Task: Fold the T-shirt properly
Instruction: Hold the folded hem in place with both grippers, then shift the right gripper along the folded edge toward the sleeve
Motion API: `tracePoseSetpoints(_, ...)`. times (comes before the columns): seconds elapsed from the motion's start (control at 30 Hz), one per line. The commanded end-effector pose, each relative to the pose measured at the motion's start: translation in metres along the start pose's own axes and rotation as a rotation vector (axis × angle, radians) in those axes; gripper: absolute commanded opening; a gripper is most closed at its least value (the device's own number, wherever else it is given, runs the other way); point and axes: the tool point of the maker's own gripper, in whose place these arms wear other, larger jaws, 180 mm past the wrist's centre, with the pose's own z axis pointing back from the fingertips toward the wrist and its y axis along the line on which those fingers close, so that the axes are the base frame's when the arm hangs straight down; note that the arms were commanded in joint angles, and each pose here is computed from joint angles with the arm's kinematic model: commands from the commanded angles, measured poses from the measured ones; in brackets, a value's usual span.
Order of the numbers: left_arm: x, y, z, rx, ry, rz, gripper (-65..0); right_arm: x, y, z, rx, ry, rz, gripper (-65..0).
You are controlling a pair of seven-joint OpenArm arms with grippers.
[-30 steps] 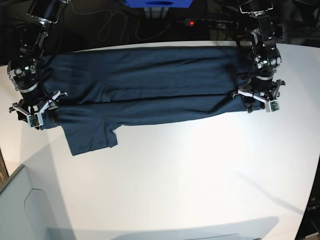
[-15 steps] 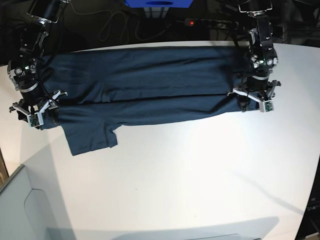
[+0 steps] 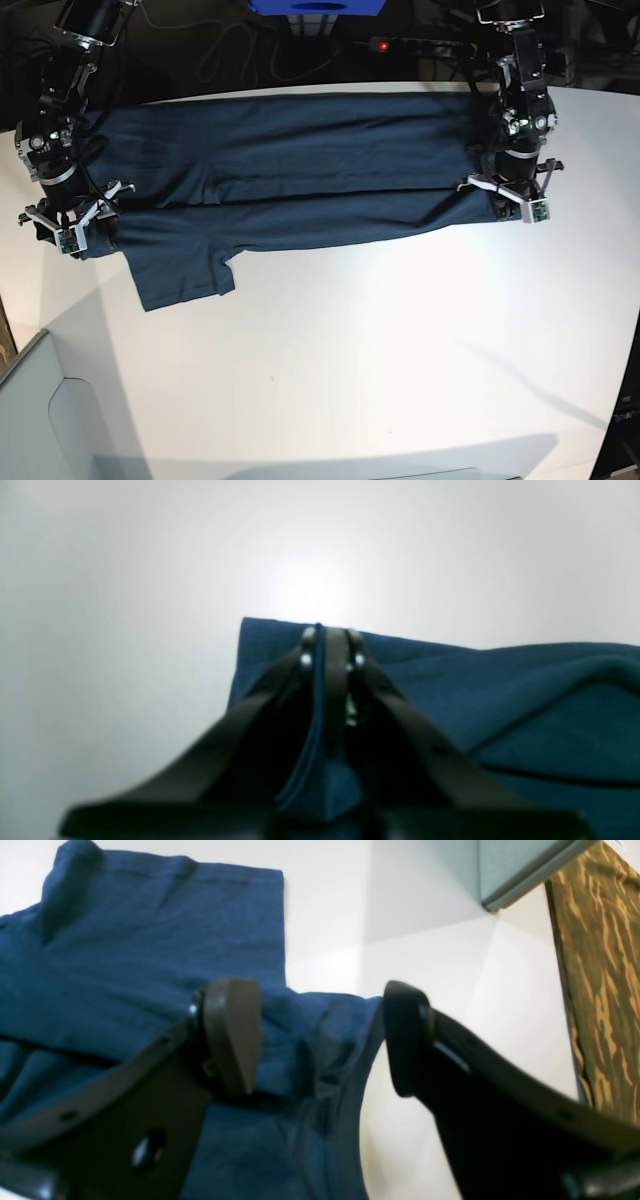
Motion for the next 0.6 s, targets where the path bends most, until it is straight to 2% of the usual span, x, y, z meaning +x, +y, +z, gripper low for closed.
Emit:
tracePoseSetpoints(0.0, 0.016, 0.002, 0.002, 0.005, -0.052, -0.002, -65.0, 0.021, -0.008, 0.003, -0.014, -0.066, 0.02, -28.0)
tracePoseSetpoints(0.1, 0.008, 0.004, 0.006, 0.006, -0.035, 0.0, -65.0, 0.034, -0.007, 0.007, -0.022, -0.099, 0.034, -27.7)
tracePoseSetpoints(0.27, 0.016, 0.0, 0.016, -0.004, -0.064, -0.016, -65.0, 0.055, -0.005, 0.011, -0.035, -0.129, 0.051, -27.5)
tracePoseSetpoints(0.47, 0.031, -0.005, 0.026, -0.015, -0.106, -0.034, -65.0, 0.065, -0.007, -0.018, -0.018, 0.018, 0.08, -27.5)
tracePoseSetpoints(0.57, 0.033, -0.005, 0.027, -0.016, -0.112, -0.036, -65.0, 0.068, 0.0, -0.039, 0.022, 0.084, 0.088, -27.5)
